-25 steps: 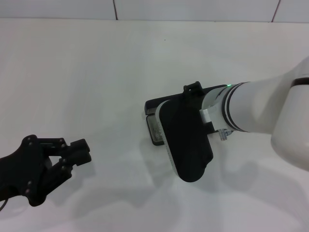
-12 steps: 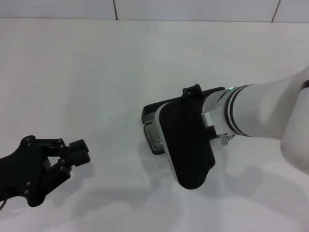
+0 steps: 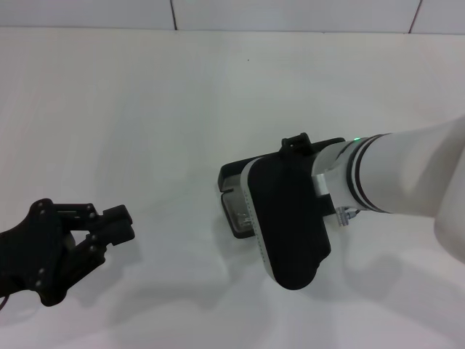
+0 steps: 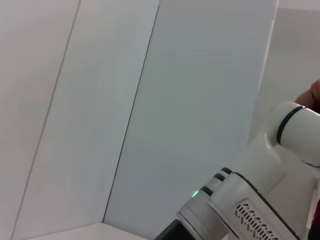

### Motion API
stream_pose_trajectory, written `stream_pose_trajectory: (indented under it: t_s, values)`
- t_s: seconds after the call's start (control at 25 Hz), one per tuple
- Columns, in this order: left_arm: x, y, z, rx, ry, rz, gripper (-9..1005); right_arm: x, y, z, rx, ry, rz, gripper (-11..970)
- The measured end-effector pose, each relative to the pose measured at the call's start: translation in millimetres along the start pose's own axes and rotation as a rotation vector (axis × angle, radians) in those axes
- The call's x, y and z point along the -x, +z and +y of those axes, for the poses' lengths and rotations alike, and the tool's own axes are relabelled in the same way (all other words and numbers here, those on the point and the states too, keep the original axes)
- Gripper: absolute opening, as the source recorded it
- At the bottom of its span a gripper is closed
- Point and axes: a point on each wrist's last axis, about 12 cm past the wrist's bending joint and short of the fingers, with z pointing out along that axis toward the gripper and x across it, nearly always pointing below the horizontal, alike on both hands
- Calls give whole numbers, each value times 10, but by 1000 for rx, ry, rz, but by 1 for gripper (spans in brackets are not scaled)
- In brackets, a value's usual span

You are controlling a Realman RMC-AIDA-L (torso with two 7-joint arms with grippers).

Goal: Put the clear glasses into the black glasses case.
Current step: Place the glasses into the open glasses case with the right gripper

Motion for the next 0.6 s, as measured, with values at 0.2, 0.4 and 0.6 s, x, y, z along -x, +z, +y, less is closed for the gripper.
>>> stream_pose_trajectory:
  t_s: [0.2, 0.4, 0.6]
  values:
    - [-11, -1, -11, 1, -3, -1, 123, -15, 12, 25, 12, -1, 10, 248]
    - [-21, 1, -19, 1, -7, -2, 123, -31, 32, 35, 20, -2, 20, 246]
    - [-25, 2, -21, 1, -8, -1, 123, -32, 37, 43, 23, -3, 22, 243]
